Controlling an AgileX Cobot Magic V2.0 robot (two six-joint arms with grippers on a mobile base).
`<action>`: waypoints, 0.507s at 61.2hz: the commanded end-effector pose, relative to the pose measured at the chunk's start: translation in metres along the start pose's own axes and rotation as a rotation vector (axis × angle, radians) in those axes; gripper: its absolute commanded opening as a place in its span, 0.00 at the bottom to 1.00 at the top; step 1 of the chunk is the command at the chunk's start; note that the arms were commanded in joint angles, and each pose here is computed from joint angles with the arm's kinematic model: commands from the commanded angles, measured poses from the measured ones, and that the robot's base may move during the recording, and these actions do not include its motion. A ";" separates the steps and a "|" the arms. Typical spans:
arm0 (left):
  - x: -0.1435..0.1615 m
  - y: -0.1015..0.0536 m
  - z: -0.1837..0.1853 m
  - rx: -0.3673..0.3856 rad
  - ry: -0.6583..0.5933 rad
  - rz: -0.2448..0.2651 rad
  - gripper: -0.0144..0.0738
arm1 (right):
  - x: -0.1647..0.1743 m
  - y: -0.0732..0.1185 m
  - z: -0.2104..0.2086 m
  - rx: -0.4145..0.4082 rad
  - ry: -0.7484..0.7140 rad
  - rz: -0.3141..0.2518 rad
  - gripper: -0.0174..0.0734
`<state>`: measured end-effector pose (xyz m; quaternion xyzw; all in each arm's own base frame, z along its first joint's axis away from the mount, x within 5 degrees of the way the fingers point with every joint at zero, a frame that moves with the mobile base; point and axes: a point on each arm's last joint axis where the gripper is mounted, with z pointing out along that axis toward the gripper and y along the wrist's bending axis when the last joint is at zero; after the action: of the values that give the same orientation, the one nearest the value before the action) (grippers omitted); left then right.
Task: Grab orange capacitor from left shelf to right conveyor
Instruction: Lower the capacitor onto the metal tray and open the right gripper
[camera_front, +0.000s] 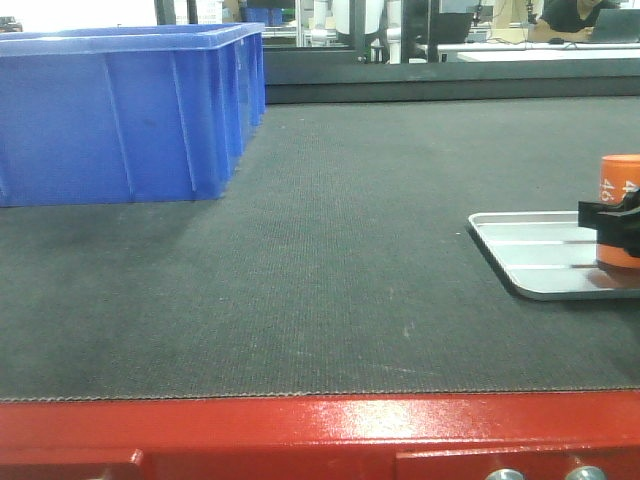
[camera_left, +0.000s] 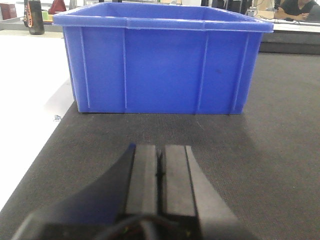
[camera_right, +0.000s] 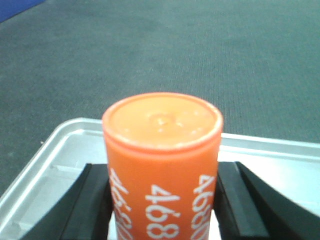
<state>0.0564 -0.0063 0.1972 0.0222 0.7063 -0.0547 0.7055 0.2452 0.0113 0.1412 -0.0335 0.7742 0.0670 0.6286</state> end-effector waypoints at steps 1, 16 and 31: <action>-0.010 0.000 -0.001 -0.004 -0.103 -0.003 0.02 | -0.022 0.000 0.000 -0.012 -0.182 -0.020 0.36; -0.010 0.000 -0.001 -0.004 -0.103 -0.003 0.02 | -0.020 0.000 -0.002 -0.012 -0.173 -0.011 0.80; -0.010 0.000 -0.001 -0.004 -0.103 -0.003 0.02 | -0.032 0.002 -0.013 -0.005 -0.161 -0.012 0.88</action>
<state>0.0564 -0.0063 0.1972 0.0222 0.7063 -0.0547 0.7055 0.2408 0.0113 0.1494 -0.0331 0.7662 0.0672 0.6383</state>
